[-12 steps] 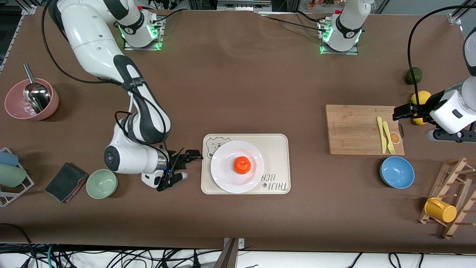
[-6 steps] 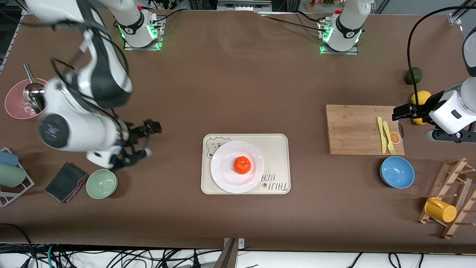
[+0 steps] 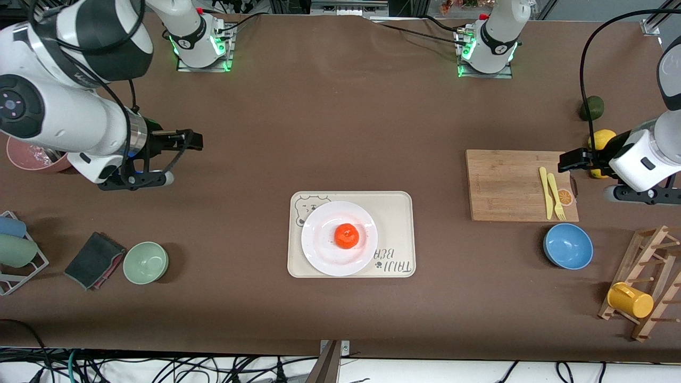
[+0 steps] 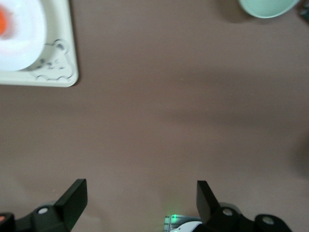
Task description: Place orange and plate with both arms
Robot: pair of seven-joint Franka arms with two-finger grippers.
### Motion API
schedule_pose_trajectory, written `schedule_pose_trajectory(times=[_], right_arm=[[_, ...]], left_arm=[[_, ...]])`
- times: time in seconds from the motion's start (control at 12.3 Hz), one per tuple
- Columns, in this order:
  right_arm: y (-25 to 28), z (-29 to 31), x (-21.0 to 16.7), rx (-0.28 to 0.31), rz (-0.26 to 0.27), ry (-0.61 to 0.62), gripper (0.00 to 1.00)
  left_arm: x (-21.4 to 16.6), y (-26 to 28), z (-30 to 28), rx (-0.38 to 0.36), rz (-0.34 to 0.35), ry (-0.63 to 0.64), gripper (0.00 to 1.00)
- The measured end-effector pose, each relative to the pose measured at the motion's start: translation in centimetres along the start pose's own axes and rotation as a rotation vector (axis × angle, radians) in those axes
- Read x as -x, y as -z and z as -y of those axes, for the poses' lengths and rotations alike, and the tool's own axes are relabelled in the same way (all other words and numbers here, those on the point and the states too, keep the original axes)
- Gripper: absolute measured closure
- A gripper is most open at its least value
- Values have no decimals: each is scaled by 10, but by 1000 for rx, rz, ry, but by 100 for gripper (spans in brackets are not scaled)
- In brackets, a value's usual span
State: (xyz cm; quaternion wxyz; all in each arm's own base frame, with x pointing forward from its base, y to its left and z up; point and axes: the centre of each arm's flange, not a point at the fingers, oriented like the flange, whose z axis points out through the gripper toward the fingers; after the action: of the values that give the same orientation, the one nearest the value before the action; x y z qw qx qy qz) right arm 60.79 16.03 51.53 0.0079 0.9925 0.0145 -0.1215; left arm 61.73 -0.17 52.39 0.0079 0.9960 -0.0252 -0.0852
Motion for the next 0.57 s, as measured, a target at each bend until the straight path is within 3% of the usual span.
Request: schedule_pose_trajectory(times=[0.08,0.24,0.41,0.57], right_arm=[[7,-20,-6,38,-79,-25,0],[46,-84,0,39,-261,-54,0],[84,-149,35,45,-314,-42,0],[97,-178,62,24,-303,-44,0]], left_arm=[[0,-1,-2,0,1,-3,0],[-1,-2,-2,-1,3,-4,0],[-1,-2,-2,-1,3,-4,0],[-1,-2,-2,-1,3,-3,0]])
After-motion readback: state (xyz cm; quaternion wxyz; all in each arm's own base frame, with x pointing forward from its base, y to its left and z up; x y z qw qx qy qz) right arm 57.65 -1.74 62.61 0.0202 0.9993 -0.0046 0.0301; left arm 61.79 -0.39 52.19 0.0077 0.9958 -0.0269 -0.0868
